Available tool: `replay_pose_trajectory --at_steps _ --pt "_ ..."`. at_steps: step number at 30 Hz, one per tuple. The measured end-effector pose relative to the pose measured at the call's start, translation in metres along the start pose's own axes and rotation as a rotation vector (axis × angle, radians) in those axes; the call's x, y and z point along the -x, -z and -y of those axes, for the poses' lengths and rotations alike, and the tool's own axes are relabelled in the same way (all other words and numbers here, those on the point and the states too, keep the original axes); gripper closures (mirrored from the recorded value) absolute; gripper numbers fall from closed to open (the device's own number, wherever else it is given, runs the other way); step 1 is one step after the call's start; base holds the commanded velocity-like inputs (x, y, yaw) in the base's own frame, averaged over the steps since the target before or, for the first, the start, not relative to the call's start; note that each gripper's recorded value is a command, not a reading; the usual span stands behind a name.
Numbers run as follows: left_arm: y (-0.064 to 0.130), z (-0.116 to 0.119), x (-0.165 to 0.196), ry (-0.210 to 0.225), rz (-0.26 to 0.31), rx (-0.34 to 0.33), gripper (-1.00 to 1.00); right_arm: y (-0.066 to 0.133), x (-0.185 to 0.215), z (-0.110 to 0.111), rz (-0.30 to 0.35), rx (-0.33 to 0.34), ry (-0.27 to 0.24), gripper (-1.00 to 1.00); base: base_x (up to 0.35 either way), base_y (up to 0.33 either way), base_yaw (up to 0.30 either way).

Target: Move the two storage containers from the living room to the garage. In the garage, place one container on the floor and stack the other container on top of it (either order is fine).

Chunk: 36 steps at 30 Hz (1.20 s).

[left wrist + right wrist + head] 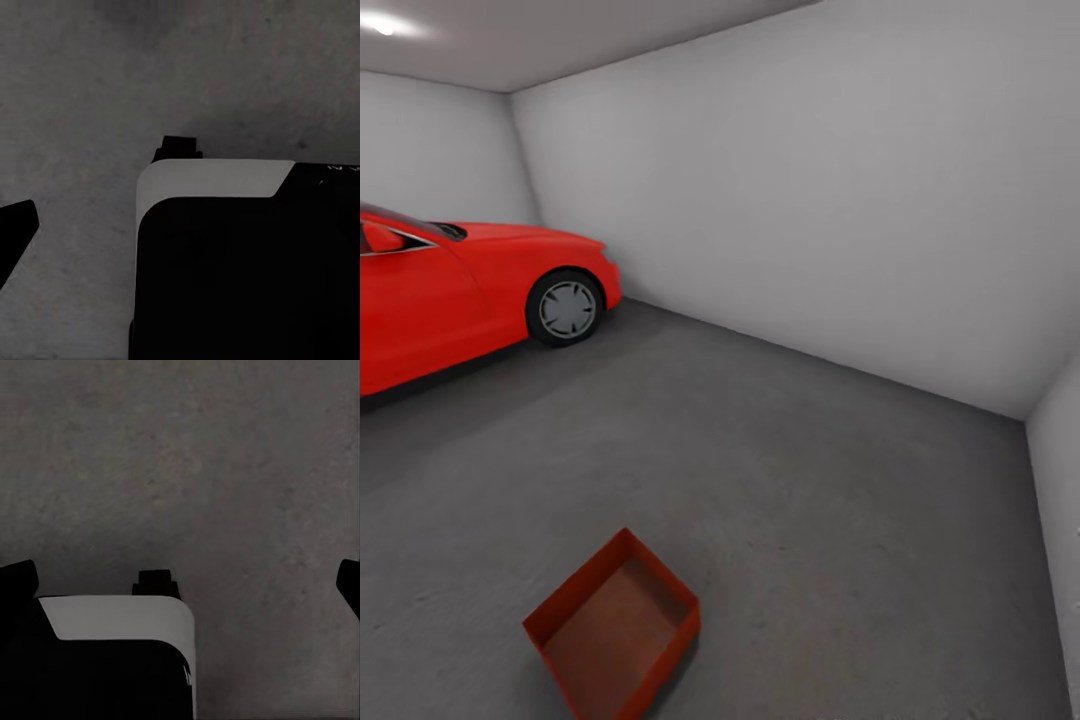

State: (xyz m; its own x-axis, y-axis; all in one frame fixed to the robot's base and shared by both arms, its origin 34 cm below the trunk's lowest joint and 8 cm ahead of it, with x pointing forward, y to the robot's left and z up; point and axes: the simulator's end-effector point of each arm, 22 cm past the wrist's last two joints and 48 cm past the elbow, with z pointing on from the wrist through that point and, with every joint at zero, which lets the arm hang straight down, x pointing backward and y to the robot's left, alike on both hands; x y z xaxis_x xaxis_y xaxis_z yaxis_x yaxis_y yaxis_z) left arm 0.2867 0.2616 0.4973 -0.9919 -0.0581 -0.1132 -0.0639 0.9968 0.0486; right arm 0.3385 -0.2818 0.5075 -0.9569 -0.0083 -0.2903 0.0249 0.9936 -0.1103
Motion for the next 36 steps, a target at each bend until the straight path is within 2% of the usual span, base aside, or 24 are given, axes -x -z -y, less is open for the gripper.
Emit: replay_pose_trajectory --at_steps 14,24,36 --pt "0.0013 0.0003 0.005 0.001 0.013 -0.001 -1.0 0.0011 0.0052 -0.0061 0.012 0.029 -0.002 -1.0 0.0 0.05 -0.261" --pt "0.0015 0.0003 0.0061 0.001 0.015 -0.001 -1.0 0.0013 0.006 -0.0074 0.014 0.034 -0.002 -1.0 0.0 0.0 -0.111" --pt "0.0014 0.0003 0.0052 0.001 0.013 -0.001 -1.0 0.0012 0.0054 -0.0074 0.012 0.034 -0.003 -1.0 0.0 0.0 -0.282"
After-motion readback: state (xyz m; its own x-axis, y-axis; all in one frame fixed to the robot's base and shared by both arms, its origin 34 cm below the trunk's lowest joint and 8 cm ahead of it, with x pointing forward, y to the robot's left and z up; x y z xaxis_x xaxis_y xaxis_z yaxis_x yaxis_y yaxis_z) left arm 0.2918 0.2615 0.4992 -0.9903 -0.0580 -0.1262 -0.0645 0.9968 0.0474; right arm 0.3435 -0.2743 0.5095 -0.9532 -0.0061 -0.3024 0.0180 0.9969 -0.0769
